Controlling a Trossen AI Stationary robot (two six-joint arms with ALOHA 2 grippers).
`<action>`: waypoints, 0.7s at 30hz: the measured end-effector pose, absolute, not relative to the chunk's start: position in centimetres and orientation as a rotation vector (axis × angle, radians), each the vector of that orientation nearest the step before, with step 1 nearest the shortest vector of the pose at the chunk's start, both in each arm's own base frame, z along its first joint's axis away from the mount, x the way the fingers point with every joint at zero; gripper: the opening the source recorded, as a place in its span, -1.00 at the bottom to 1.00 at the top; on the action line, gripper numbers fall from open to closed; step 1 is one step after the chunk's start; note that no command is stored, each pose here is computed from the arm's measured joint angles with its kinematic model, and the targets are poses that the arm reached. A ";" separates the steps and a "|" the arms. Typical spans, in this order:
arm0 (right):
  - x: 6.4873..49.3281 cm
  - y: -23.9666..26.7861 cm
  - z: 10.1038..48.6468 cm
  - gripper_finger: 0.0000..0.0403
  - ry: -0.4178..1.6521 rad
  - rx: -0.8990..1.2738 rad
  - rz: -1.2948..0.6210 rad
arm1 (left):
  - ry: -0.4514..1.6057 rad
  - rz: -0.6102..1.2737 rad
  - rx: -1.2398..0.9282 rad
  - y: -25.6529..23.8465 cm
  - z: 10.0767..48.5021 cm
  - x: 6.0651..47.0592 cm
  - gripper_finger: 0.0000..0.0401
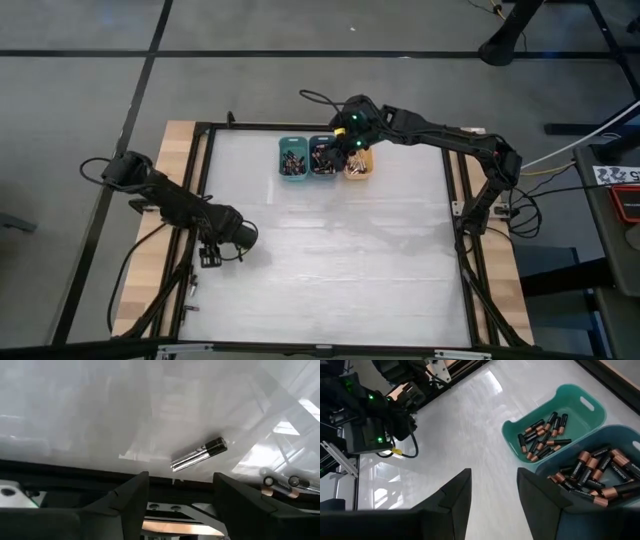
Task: Sort batteries
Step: Put the silver battery into the yellow bin
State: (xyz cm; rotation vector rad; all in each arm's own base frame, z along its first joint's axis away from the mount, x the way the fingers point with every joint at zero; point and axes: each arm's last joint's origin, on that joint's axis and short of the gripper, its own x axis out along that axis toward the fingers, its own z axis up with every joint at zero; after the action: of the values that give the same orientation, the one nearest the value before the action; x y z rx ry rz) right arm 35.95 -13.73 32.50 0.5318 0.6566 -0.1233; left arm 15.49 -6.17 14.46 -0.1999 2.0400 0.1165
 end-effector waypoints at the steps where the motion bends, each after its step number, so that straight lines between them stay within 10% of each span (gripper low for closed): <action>1: 36.0 -13.6 32.5 -0.21 0.660 0.532 -0.120 | 2.041 0.108 -0.200 -6.2 14.4 15.4 0.03; 21: 35.9 -13.5 32.4 -0.21 0.675 0.526 -0.127 | 2.207 0.019 0.041 -8.2 10.0 15.3 -0.07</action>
State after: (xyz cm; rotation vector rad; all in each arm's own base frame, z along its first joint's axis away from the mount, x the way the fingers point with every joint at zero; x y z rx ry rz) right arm 35.94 -13.47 32.37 0.5263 0.6746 -0.1271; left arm 15.32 -8.23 9.99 0.0405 2.2070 0.0191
